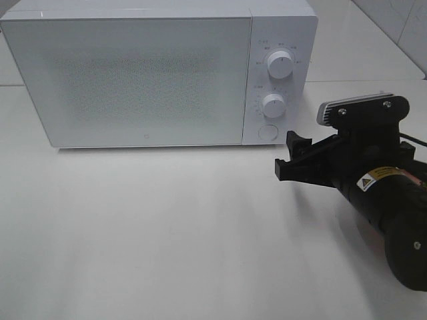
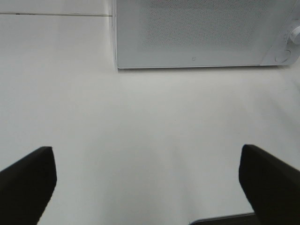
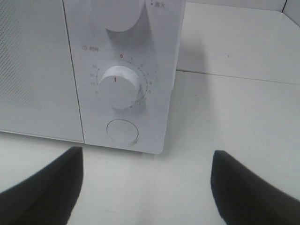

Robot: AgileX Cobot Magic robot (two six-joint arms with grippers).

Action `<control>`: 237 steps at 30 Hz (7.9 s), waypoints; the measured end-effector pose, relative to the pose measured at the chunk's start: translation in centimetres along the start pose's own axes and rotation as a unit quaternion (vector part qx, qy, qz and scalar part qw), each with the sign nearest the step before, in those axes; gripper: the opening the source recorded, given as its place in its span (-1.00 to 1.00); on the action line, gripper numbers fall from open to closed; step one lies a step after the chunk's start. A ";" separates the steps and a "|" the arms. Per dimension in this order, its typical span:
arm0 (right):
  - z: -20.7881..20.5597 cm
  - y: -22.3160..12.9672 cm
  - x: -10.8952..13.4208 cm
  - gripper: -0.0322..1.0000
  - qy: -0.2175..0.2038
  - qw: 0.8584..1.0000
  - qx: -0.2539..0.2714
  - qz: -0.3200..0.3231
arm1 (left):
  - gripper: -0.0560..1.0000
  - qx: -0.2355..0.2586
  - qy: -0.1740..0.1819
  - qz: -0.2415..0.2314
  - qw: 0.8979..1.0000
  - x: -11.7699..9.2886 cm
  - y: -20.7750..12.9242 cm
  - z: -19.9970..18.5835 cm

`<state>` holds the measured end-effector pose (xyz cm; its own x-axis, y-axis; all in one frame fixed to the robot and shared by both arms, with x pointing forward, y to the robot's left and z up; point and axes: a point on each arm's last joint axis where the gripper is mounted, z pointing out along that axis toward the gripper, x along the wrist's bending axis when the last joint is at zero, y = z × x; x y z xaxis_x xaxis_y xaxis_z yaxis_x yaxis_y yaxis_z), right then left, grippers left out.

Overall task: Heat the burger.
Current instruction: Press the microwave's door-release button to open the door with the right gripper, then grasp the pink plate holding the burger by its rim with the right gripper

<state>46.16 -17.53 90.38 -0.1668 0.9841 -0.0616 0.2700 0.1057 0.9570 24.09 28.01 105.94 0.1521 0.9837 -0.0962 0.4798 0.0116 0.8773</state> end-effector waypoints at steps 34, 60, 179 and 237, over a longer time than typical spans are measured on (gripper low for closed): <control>0.0 -1.2 0.5 -0.53 -0.013 0.818 0.014 0.575 | 0.96 0.000 0.000 0.000 1.000 0.0 0.0 0.0; 0.0 -1.7 0.7 -0.92 -0.029 0.707 0.040 0.705 | 0.96 0.000 0.000 0.000 1.000 0.0 0.0 0.0; 14.8 -1.5 3.0 -0.92 -0.085 0.670 0.043 0.736 | 0.96 0.000 0.000 0.000 1.000 0.0 0.0 0.0; 6.2 5.1 1.9 -0.92 -0.008 0.817 0.213 0.536 | 0.96 0.000 0.000 0.000 1.000 0.0 0.0 0.0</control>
<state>53.14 -14.19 93.41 0.3925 0.5456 0.7405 0.5589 -0.7808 0.2791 24.09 28.01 105.94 0.1521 0.9837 -0.0962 0.4798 0.0116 0.8773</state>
